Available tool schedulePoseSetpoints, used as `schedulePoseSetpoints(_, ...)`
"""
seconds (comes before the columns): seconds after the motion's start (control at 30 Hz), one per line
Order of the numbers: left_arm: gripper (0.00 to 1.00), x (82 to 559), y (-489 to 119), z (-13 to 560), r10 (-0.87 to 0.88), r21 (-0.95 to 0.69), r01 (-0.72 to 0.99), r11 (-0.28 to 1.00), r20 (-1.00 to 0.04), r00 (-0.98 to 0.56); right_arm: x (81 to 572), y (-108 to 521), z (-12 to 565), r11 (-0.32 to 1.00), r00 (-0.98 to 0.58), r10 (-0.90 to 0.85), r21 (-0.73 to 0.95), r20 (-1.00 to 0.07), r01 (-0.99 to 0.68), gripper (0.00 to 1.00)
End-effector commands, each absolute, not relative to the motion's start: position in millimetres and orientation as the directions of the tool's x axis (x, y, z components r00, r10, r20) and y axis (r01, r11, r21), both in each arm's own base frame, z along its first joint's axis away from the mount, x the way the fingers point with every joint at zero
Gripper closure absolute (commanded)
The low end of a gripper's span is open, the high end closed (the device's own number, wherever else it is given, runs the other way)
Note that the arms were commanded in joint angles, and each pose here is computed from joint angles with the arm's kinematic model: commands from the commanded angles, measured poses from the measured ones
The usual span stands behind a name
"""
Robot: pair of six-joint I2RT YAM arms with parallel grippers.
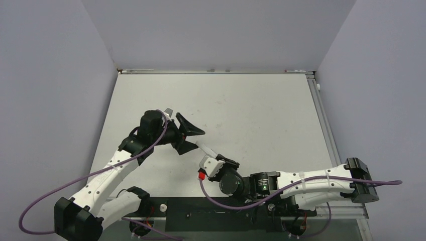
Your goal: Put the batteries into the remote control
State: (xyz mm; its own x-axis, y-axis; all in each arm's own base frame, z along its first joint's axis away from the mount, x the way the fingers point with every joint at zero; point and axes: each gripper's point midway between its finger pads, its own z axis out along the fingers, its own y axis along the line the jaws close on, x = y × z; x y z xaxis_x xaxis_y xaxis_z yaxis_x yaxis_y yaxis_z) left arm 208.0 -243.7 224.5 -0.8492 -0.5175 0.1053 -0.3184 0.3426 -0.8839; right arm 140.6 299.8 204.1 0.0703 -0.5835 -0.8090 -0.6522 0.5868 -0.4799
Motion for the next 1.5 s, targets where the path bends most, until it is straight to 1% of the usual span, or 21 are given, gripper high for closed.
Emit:
schedulePoseSetpoints(0.0,0.27,198.8,-243.6,230.4,-0.480,-0.897,-0.285,0.338,0.096,-0.872,146.8,297.6,223.7,0.576,0.184,-0.630,-0.613,-0.755,-0.540,0.92)
schedulePoseSetpoints(0.27,0.31,192.0,-243.2,222.2,-0.465,-0.890,-0.301,0.342,0.118,-0.877,140.3,297.4,233.0,0.506,0.302,-0.679,-0.725,-0.669,-0.468,0.92)
schedulePoseSetpoints(0.37,0.34,190.8,-243.2,219.3,-0.462,-0.888,-0.307,0.343,0.125,-0.878,136.9,297.9,233.1,0.464,0.347,-0.694,-0.760,-0.631,-0.454,0.92)
schedulePoseSetpoints(0.63,0.45,190.2,-244.9,221.4,-0.459,-0.896,-0.308,0.321,0.138,-0.878,129.5,301.5,231.8,0.400,0.417,-0.704,-0.806,-0.575,-0.437,0.92)
schedulePoseSetpoints(0.77,0.54,189.0,-245.8,221.6,-0.454,-0.898,-0.311,0.311,0.147,-0.879,126.4,303.5,231.3,0.382,0.441,-0.702,-0.819,-0.559,-0.429,0.92)
schedulePoseSetpoints(0.87,0.67,188.1,-246.4,222.8,-0.453,-0.903,-0.311,0.297,0.153,-0.878,125.4,303.7,230.5,0.375,0.449,-0.703,-0.824,-0.551,-0.425,0.92)
schedulePoseSetpoints(1.13,0.89,186.3,-248.8,217.0,-0.444,-0.907,-0.319,0.274,0.175,-0.879,118.1,305.1,226.2,0.352,0.472,-0.701,-0.834,-0.535,-0.424,0.92)
schedulePoseSetpoints(1.2,1.00,186.7,-249.2,216.1,-0.442,-0.908,-0.316,0.274,0.173,-0.880,117.7,304.9,226.9,0.355,0.472,-0.699,-0.834,-0.536,-0.422,0.92)
schedulePoseSetpoints(1.3,1.00,187.4,-249.5,215.9,-0.443,-0.912,-0.311,0.267,0.171,-0.880,117.7,303.0,227.5,0.363,0.466,-0.699,-0.830,-0.543,-0.423,0.92)
schedulePoseSetpoints(1.33,1.00,187.6,-249.3,216.0,-0.446,-0.914,-0.311,0.262,0.171,-0.879,117.5,302.7,227.6,0.367,0.462,-0.696,-0.825,-0.550,-0.429,0.90)
schedulePoseSetpoints(1.37,1.00,188.1,-248.8,216.1,-0.452,-0.915,-0.311,0.258,0.170,-0.876,117.0,302.7,228.0,0.368,0.458,-0.694,-0.820,-0.556,-0.438,0.84)
schedulePoseSetpoints(1.43,1.00,188.9,-247.5,216.2,-0.466,-0.917,-0.313,0.247,0.170,-0.868,116.1,301.5,226.9,0.372,0.451,-0.688,-0.810,-0.568,-0.453,0.66)
schedulePoseSetpoints(1.47,1.00,189.6,-246.9,216.5,-0.471,-0.919,-0.312,0.241,0.171,-0.865,116.2,300.2,226.3,0.377,0.446,-0.687,-0.806,-0.574,-0.457,0.60)
